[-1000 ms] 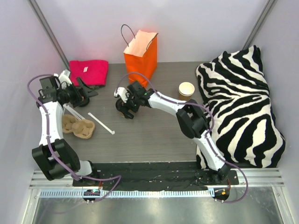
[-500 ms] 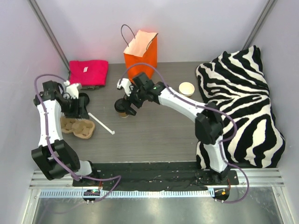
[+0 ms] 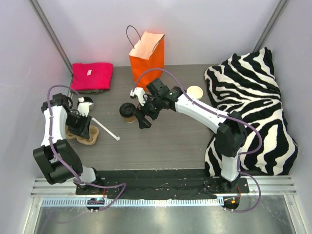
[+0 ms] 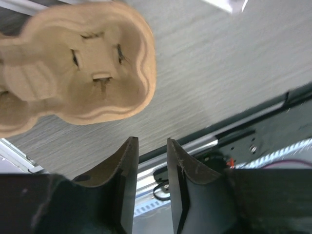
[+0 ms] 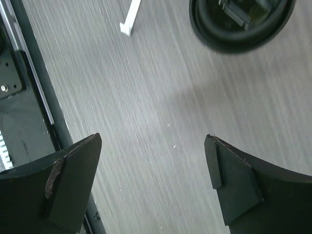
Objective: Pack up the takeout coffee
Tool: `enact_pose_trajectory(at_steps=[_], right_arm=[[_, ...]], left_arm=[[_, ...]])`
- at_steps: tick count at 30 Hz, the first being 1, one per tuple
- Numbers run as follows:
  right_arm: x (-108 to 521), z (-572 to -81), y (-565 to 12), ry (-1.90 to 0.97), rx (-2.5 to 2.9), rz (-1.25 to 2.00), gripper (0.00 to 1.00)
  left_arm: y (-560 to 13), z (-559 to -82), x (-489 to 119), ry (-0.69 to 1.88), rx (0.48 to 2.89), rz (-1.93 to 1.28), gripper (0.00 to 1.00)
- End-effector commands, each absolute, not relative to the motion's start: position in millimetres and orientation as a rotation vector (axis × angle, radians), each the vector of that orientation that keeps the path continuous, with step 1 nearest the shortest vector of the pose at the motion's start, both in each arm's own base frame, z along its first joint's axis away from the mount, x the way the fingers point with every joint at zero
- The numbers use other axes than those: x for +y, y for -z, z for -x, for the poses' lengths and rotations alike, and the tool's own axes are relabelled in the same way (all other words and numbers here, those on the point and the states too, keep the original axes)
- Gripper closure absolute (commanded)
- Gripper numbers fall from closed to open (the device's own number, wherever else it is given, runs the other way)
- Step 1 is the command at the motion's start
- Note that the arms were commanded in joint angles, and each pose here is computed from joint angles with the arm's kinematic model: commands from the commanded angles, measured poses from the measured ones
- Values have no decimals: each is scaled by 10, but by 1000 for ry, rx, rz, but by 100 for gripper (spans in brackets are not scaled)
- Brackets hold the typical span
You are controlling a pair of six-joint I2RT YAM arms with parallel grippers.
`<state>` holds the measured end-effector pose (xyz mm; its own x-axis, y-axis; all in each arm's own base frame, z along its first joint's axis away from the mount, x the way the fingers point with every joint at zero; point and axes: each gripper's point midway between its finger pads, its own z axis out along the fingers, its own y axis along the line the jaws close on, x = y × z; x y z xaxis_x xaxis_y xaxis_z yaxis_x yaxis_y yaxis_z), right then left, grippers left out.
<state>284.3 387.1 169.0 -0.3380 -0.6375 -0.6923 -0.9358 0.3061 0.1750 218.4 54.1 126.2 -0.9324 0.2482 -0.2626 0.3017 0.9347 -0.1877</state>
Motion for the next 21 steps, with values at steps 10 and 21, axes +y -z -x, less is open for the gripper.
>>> enact_pose_trajectory(at_steps=[10, 21], right_arm=[[3763, -2702, -1697, -838, 2106, 1399, 6], [3744, -2716, -1704, -839, 2119, 1388, 6]], left_arm=[[-1018, -2086, 498, 421, 2798, -991, 70], [-807, -2211, 370, 357, 2789, -1076, 64]])
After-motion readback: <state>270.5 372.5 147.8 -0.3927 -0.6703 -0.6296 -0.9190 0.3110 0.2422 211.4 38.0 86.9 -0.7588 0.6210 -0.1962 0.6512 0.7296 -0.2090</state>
